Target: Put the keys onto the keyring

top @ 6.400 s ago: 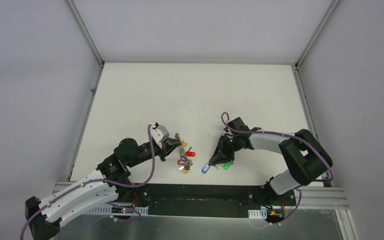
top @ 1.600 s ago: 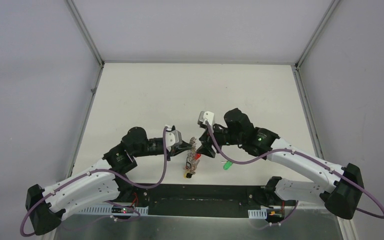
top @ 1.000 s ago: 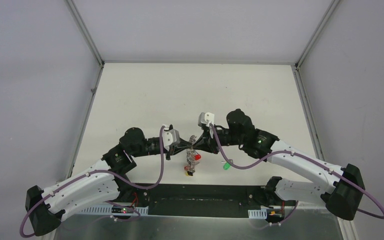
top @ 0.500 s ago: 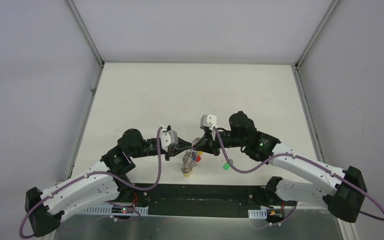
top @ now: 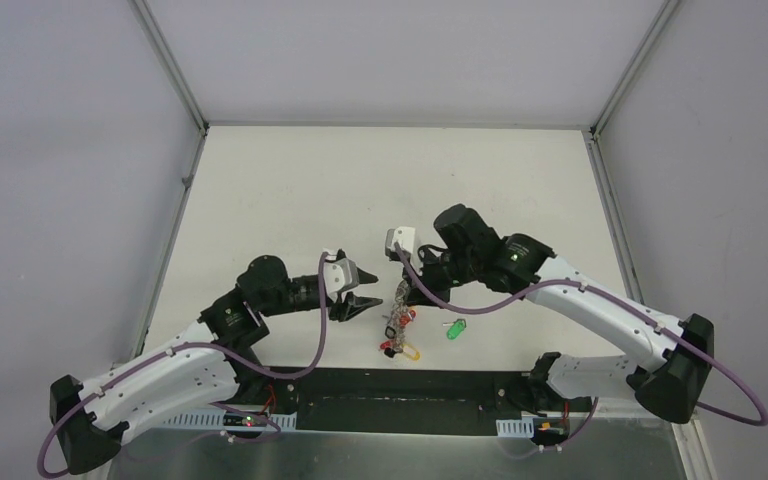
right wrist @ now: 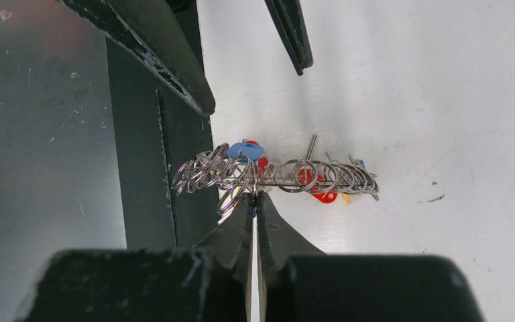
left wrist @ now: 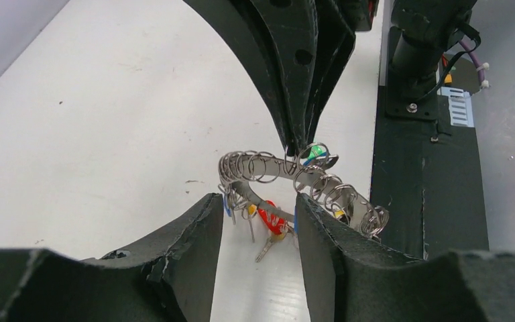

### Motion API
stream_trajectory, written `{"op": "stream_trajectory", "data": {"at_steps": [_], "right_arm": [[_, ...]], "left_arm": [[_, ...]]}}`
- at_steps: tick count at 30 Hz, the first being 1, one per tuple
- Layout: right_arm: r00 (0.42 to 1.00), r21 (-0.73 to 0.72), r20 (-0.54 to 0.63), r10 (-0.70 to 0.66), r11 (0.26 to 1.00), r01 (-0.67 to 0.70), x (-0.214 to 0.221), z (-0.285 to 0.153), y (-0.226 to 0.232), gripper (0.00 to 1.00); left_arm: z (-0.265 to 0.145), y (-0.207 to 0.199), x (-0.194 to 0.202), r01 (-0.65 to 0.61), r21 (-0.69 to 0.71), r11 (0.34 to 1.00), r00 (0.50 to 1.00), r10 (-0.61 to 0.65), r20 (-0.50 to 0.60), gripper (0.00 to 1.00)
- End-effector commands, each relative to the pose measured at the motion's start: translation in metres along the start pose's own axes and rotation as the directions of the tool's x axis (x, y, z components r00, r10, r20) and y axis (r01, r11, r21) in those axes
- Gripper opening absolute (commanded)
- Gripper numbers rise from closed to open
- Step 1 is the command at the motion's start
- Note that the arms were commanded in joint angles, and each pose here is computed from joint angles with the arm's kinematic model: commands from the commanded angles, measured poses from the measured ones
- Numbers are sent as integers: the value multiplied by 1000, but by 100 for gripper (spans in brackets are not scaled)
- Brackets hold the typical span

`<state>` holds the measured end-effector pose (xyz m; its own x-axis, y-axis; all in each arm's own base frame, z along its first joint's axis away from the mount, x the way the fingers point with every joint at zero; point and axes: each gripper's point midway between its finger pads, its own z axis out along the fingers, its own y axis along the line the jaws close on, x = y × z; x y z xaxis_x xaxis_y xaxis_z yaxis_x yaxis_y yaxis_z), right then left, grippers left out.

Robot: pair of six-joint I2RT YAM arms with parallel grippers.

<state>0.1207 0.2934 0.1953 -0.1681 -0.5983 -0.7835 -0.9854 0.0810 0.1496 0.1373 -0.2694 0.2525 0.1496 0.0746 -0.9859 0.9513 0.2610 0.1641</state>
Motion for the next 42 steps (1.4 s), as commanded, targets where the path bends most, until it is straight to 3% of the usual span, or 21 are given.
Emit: {"op": "stream_trajectory", "data": {"at_steps": [1, 8, 19, 26, 35, 42], "right_arm": [[992, 0, -126, 19, 1000, -20, 2, -18, 3, 0], [976, -62, -197, 90, 993, -104, 1, -23, 16, 0], [989, -85, -131, 76, 993, -87, -7, -17, 17, 0], [989, -70, -128, 80, 994, -89, -5, -16, 13, 0], [992, -61, -99, 76, 995, -82, -8, -17, 12, 0], [993, -68, -89, 78, 994, -84, -10, -17, 14, 0]], "left_arm": [[5, 3, -10, 4, -3, 1000, 1000, -4, 11, 45], [19, -2, -6, 35, 32, 999, 995, -38, 93, 39], [34, -24, -6, 53, 181, 982, 983, -83, 162, 33], [34, -37, -7, 48, 258, 965, 979, -97, 179, 23], [34, -41, 4, 77, 277, 958, 985, -117, 130, 26], [36, -33, 12, 94, 227, 969, 988, -119, 101, 14]]}}
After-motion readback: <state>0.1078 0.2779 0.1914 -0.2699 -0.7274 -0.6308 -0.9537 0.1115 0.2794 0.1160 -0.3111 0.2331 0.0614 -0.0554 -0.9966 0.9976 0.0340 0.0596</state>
